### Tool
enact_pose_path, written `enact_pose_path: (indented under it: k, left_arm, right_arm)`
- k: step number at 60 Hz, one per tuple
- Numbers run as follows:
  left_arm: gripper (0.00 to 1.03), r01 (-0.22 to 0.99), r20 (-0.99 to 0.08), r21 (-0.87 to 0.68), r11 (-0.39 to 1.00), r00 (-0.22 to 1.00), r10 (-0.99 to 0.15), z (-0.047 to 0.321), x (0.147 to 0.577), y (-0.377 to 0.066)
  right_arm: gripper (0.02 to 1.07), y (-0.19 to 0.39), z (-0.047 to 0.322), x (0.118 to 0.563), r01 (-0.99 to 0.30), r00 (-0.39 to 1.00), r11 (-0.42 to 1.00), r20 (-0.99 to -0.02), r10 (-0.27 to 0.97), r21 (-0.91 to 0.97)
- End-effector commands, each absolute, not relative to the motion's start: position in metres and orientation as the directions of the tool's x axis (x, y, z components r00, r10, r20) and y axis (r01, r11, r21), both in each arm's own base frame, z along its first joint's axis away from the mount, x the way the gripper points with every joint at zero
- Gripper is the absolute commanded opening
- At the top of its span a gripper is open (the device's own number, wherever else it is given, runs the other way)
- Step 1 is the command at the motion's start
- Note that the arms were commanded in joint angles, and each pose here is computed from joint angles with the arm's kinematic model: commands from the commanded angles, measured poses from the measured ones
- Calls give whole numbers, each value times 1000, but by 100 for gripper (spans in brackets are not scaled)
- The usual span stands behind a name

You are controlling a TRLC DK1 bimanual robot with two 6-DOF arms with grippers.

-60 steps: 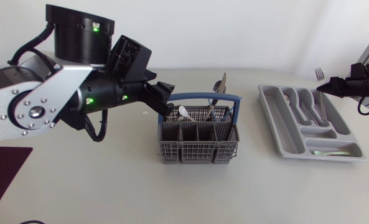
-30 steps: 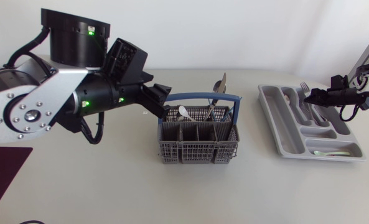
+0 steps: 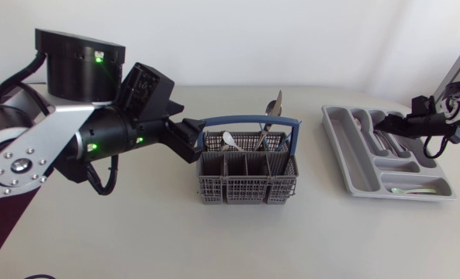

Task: Sort the cutlery from the basket into the organizer compartments.

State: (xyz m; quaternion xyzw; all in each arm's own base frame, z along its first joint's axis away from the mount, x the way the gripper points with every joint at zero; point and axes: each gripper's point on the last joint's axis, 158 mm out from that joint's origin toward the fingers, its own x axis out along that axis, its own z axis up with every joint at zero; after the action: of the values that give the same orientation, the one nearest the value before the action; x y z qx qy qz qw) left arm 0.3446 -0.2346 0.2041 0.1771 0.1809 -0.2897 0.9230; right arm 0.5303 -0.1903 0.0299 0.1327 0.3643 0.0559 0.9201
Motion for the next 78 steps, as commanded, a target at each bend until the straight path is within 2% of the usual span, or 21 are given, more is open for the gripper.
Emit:
enact_pose_path:
  k: [1,8,17,28,38,48,54,63,78]
  left_arm:
    - [68,604,-464,250,757,761,-453,191,337,-226]
    - [68,626,-496,268,732,741,-452,177,326,-224]
    - [59,656,-538,285,699,713,-450,154,313,-223]
    - [42,677,-566,295,674,692,-447,136,304,-222]
    - [24,697,-589,298,652,672,-449,120,295,-220]
    - [10,720,-603,303,624,652,-459,109,290,-222]
    - [4,730,-614,311,609,643,-458,100,290,-223]
    - [4,764,-656,299,571,600,-459,77,287,-233]
    - [4,786,-686,293,544,569,-454,55,294,-242]
  right_arm:
    - [72,-178,73,520,-37,768,971,-614,179,237]
    - [72,-154,94,501,-80,774,972,-601,200,220]
    - [71,-104,110,484,-162,761,961,-592,267,224]
    - [51,-34,111,473,-270,710,926,-595,376,262]
    - [29,28,93,474,-359,638,885,-614,464,297]
    - [13,68,80,480,-403,593,855,-619,515,326]
    - [13,83,71,485,-421,570,841,-622,537,341]
    - [12,98,53,493,-436,535,821,-628,566,368]
    - [12,120,46,498,-470,480,769,-606,634,433]
